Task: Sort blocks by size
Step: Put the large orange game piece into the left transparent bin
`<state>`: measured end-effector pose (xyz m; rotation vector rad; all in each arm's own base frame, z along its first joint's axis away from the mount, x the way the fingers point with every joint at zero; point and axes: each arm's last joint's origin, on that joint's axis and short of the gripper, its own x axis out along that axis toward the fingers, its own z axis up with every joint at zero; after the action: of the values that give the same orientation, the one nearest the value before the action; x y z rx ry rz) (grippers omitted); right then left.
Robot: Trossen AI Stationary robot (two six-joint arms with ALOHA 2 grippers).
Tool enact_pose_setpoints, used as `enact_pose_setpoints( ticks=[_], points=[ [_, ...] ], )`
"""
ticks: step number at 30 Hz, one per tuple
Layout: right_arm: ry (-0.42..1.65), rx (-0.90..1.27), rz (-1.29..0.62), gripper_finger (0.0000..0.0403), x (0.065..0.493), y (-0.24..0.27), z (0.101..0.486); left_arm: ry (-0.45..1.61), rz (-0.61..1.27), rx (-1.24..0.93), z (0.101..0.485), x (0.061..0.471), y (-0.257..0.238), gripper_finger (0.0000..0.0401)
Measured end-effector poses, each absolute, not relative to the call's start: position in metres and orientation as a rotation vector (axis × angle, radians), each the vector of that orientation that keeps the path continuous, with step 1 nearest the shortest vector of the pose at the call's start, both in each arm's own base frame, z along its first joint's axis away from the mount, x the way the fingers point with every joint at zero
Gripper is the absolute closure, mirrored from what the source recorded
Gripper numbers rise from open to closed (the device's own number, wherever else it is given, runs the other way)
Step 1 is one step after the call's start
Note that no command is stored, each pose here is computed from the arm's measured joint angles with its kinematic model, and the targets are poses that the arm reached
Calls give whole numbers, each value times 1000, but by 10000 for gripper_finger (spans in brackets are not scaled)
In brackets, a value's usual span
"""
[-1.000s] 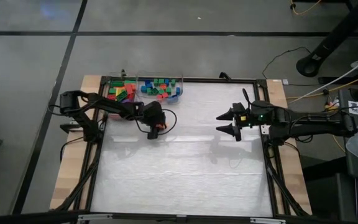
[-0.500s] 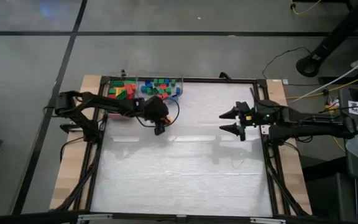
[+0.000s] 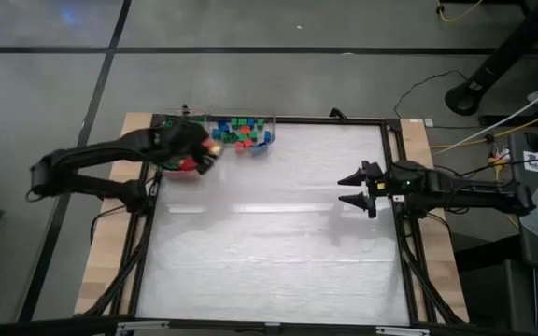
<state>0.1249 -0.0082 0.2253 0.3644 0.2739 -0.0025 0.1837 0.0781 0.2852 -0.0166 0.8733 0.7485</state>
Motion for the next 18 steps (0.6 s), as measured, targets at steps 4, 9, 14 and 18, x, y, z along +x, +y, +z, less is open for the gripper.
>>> enact_pose_setpoints(
  ticks=[4, 9, 14, 18],
  points=[
    [140, 344, 22, 109, 122, -8, 206, 852, 926, -91, 296, 149, 80, 267],
    [14, 305, 51, 109, 117, -7, 192, 816, 1016, -144, 301, 134, 87, 255],
    [-23, 272, 56, 109, 113, -7, 186, 839, 1109, -162, 298, 132, 99, 252],
    [-33, 257, 57, 109, 111, -7, 181, 873, 1168, -207, 291, 133, 109, 250]
  ],
)
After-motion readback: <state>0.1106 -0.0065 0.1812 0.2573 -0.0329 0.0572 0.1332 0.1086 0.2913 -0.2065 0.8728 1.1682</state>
